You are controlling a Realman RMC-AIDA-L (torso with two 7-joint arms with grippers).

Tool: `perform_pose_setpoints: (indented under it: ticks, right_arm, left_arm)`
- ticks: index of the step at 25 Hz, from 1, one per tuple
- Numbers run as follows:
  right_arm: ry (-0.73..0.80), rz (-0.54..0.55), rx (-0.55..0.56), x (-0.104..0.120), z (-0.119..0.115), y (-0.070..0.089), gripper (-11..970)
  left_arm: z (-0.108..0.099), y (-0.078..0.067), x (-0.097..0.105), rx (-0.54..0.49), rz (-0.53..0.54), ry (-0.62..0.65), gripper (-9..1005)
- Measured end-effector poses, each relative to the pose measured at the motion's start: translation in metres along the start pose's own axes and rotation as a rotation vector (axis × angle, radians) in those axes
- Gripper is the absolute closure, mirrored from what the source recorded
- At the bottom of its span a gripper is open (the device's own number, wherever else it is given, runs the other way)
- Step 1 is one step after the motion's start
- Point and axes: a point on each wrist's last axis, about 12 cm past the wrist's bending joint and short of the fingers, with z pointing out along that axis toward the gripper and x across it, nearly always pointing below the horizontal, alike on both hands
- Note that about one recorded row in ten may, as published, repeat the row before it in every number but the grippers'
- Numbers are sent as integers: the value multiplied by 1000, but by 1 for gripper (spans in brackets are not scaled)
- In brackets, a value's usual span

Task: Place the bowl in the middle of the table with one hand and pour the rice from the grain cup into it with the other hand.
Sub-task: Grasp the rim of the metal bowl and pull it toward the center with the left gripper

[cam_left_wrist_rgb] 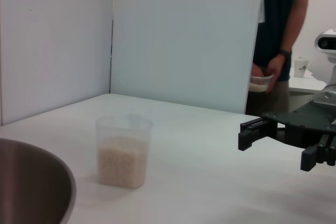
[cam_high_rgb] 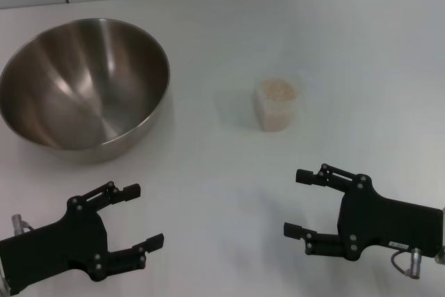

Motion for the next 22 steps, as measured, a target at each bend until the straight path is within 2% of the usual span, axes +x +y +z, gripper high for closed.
perform_pose_setpoints:
  ticks: [9, 13, 16, 19, 21, 22]
  right_arm:
    - [8, 3, 3, 1, 2, 0, 129]
    - [8, 3, 2, 2, 2, 0, 129]
    - [9, 3, 2, 2, 2, 1, 129]
    - [8, 5, 2, 2, 2, 1, 129]
    - [8, 6, 2, 2, 2, 1, 129]
    - [8, 7, 2, 2, 2, 1, 129]
  left_arm:
    - [1, -1, -1, 15, 6, -6, 136]
    - [-2, 1, -16, 38, 24, -83, 136]
    - [-6, 14, -34, -12, 12, -147, 140]
    - [-19, 45, -58, -170, -46, -155, 147]
    - [-30, 73, -79, -329, -113, -126, 151]
    - [-33, 80, -85, -372, -132, -122, 153]
